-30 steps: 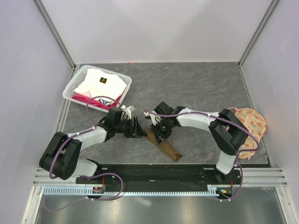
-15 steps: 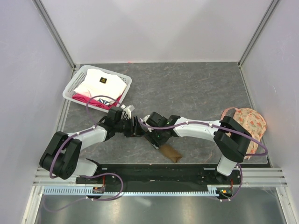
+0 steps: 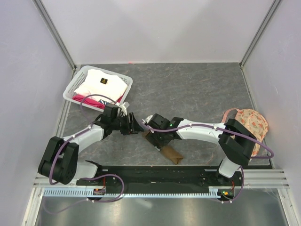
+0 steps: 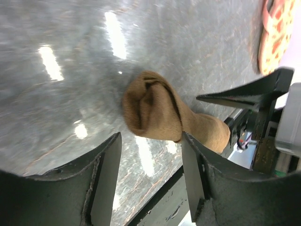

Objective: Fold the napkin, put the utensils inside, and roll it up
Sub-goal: Roll the napkin with the utensil

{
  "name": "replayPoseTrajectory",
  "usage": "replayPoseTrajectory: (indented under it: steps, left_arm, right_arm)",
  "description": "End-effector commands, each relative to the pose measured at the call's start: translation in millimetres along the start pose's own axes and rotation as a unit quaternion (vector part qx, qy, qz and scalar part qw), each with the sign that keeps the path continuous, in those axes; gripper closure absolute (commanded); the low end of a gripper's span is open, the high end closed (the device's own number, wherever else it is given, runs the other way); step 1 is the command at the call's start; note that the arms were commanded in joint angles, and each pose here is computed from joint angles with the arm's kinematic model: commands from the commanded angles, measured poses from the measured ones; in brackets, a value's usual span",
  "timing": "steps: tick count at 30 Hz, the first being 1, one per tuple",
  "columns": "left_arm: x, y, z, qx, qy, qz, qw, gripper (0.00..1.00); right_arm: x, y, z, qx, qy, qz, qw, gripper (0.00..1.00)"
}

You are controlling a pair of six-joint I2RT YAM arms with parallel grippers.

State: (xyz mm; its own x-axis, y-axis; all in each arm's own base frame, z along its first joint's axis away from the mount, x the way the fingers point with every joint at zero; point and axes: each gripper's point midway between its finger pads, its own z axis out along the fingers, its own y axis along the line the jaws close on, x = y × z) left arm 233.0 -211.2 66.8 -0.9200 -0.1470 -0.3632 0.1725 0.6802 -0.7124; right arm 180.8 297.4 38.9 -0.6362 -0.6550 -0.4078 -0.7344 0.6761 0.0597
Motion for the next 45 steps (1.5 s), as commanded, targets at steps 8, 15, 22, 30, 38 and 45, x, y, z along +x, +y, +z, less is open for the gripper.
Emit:
replayPoseTrajectory:
  steps: [8,15,22,30,38,45]
  left_arm:
    - [-61,-49,-47,0.033,-0.066,0.041,0.996,0.34]
    - [-92,-71,-69,0.045,-0.088,0.082,0.992,0.34]
    - [-124,-75,-92,0.034,-0.123,0.107,0.986,0.33]
    - [-136,-69,-104,0.022,-0.137,0.122,0.983,0.33]
    - [-144,-61,-111,0.007,-0.15,0.123,0.981,0.33]
    - [-149,-60,-122,-0.002,-0.169,0.128,0.977,0.33]
  right_arm:
    - [22,-7,16,0.021,0.024,0.011,0.999,0.35]
    - [26,-34,24,0.065,0.038,0.038,0.996,0.52]
    - [-1,-110,22,0.114,0.024,0.065,0.991,0.55]
    - [-44,-206,36,0.115,0.006,0.097,0.989,0.55]
    - [-53,-294,50,0.13,0.007,0.147,0.98,0.54]
    - [-40,-350,34,0.15,0.0,0.182,0.972,0.53]
